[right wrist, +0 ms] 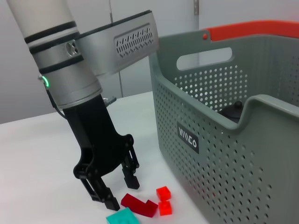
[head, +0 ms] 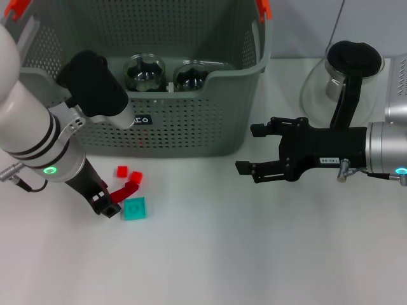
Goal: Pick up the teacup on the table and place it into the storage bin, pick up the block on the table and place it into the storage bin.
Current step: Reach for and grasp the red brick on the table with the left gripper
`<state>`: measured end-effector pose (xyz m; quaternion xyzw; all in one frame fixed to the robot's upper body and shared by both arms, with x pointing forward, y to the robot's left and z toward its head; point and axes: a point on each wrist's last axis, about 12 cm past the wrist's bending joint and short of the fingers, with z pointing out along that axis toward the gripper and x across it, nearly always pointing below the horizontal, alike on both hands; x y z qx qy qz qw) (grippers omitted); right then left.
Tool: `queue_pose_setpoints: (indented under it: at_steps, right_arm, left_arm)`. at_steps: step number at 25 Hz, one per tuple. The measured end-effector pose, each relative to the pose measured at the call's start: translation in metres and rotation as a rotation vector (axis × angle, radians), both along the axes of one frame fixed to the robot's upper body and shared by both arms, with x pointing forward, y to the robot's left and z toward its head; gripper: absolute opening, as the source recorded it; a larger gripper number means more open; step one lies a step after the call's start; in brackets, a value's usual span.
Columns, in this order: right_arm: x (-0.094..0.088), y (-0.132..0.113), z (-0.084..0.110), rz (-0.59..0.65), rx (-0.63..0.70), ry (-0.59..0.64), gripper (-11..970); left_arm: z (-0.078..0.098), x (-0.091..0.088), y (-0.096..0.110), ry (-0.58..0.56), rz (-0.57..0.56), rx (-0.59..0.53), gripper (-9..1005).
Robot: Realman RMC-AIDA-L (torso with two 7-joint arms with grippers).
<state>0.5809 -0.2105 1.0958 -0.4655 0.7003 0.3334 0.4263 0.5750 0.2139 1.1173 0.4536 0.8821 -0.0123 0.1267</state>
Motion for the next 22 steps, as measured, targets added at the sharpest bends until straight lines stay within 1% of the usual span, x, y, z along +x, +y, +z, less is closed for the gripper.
queue_pose_setpoints:
  at_steps: [7, 22]
  right_arm:
    - [0.0000, -0.0006, -0.0005, -0.003, -0.002, -0.002, 914]
    - [-0.0004, -0.0016, -0.0009, -0.011, 0.004, -0.002, 914]
  left_arm:
    - [0.0022, 0.0000, 0.0012, 0.003, -0.001, 0.005, 514]
    - [-0.0042, 0.0027, -0.0016, -0.003, -0.012, 0.010, 508]
